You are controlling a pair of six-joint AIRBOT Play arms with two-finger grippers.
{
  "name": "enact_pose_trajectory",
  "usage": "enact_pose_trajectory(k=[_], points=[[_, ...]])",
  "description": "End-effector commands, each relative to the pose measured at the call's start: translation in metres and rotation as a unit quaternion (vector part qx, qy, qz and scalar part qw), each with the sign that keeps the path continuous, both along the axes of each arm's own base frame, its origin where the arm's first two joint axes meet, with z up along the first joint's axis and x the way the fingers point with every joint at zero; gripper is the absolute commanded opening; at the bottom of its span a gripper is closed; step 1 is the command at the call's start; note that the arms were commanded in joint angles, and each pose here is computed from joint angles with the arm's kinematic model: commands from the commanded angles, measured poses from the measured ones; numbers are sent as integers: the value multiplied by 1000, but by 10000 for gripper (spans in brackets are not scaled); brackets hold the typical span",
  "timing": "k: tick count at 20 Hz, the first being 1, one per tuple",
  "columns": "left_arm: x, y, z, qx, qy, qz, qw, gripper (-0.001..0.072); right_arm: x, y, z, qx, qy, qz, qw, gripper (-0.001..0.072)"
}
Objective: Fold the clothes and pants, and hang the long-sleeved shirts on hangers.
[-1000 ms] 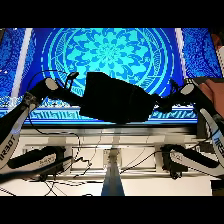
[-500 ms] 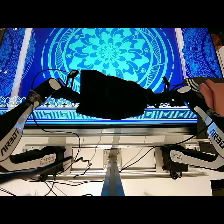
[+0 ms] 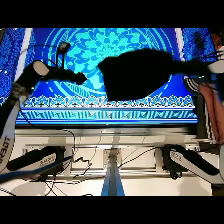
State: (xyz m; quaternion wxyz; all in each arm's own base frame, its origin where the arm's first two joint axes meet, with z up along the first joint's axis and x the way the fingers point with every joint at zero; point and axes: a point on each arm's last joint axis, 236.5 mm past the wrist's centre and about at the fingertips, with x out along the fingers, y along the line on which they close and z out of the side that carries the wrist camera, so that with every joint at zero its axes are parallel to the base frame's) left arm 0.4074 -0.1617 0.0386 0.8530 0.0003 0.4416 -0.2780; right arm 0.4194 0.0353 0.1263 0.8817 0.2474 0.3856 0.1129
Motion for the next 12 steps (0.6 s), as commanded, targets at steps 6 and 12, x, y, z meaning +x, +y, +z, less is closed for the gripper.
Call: enact_pose_trajectory(k=[6,12], points=[[1,0,64,-13,-74,0,997,497,-230,-265,58,-141,182,-480,847,32],[1,0,64,-14,-74,0,997,497,-353,-290,44,-78,274,-626,726,33]])
